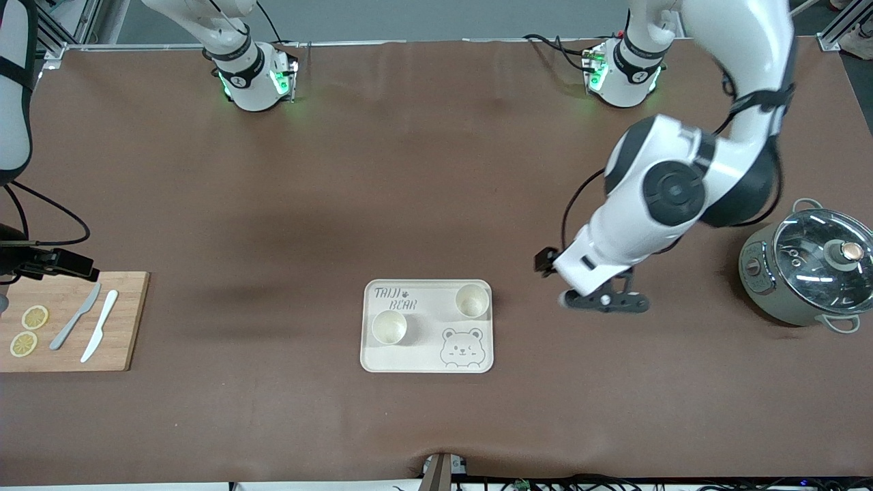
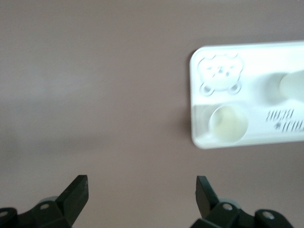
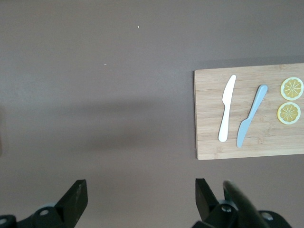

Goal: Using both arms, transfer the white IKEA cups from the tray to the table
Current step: 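Reach the left gripper down to the white cup on the tray, then grasp the cup with the left gripper while the right gripper reaches the other cup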

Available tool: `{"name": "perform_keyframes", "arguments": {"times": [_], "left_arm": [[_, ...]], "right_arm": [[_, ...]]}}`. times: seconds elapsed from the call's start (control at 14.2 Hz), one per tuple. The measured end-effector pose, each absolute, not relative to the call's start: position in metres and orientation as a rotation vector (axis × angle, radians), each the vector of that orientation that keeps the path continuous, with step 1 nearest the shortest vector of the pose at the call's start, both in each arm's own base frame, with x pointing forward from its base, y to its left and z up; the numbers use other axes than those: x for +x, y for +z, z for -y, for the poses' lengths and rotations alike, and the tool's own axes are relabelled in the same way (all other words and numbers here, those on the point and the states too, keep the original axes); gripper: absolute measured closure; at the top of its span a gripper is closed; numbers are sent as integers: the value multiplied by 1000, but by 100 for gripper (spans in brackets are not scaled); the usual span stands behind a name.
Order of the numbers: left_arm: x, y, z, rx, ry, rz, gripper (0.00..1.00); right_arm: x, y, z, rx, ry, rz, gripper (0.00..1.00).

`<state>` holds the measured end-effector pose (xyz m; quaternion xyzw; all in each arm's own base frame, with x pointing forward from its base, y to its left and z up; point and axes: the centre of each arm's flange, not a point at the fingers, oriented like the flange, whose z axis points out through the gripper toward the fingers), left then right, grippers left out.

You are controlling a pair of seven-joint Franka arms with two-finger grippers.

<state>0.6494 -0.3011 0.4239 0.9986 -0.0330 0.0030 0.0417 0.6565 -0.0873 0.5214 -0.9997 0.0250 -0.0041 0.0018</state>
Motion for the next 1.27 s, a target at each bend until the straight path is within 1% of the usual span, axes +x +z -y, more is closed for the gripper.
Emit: {"name": "perform_keyframes", "arguments": {"times": [0.28,0.57,0.85,1.06,1.27], "left_arm": [[659,373,329,3025,54,115,0],[657,328,356,3035,92,183,0],[650,290,378,3052,118,163,0],[644,271,391,3094,141,137,0],[641,267,398,3088,159,128,0]], "right_arm": [[656,522,92,-3138,-14,-90,0],[656,522,92,-3137,-22,-90,0],[665,526,79,-3127,-123,-73,0],[674,523,34,-3017,-160,-142,0],[685,504,-52,-2979,-166,-229,0]]}}
